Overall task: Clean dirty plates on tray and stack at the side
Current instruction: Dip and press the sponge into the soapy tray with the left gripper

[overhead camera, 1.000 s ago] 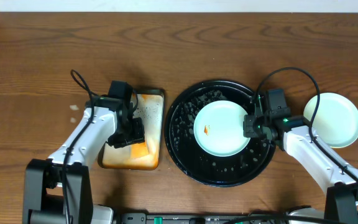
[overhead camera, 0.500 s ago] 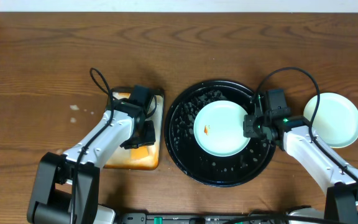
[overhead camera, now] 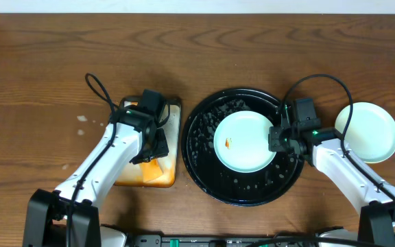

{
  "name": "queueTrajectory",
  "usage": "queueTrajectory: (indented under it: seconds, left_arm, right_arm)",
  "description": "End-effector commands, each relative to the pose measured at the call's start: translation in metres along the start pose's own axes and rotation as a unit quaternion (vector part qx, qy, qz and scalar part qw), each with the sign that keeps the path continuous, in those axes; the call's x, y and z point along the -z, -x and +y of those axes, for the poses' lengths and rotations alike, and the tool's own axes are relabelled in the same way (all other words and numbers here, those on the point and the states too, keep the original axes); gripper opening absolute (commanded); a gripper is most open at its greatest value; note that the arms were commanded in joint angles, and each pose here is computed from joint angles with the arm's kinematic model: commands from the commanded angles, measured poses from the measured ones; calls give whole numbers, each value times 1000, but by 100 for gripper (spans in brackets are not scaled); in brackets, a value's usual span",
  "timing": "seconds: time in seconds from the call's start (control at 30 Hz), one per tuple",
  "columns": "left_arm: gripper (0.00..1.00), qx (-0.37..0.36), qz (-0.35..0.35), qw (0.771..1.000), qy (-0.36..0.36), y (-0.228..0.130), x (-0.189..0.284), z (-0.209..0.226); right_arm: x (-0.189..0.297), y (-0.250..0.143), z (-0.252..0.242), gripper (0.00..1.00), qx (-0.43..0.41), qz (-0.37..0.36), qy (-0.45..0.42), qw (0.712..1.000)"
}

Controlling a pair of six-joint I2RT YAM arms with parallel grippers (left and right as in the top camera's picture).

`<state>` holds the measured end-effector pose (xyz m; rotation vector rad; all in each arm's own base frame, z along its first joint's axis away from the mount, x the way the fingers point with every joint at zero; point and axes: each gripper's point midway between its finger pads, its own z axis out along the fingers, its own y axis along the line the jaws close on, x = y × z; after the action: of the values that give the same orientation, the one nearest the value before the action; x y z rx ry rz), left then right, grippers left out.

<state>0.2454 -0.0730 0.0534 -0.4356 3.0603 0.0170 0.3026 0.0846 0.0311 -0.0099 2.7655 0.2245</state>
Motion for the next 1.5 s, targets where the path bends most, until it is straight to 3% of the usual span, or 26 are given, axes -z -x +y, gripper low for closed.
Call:
queueTrajectory:
  seconds: [0.0, 0.17, 0.53, 0.67, 0.73, 0.8, 0.97, 1.17, 1.47]
  left_arm:
    - [47, 46, 12, 998, 31, -11, -11, 14]
    - [47, 81, 13, 996, 38, -16, -20, 19]
    - [46, 79, 29, 995, 50, -25, -59, 23]
    - [22, 72, 21, 996, 40, -19, -61, 19]
    - [14, 63, 18, 997, 37, -17, -59, 17]
    - [11, 41, 16, 998, 33, -13, -54, 14]
    - [13, -2, 3, 1000, 23, 1, -37, 5]
    - [38, -121, -30, 992, 5, 23, -23, -9]
    - [43, -105, -22, 994, 9, 19, -23, -6]
  right_arm:
    - [3, 7, 1, 1, 7, -9, -4, 1000]
    - [3, 7, 1, 1, 7, -10, -4, 1000]
    - [3, 7, 1, 1, 7, -10, -4, 1000]
    - [3, 7, 1, 1, 7, -10, -4, 1000]
    - [3, 7, 0, 1, 7, -9, -4, 1000]
    - [3, 7, 1, 1, 7, -10, -4, 1000]
    - [3, 7, 1, 1, 7, -10, -4, 1000]
    - [3, 8, 1, 1, 7, -10, -4, 1000]
    - [3, 7, 1, 1, 7, -10, -4, 1000]
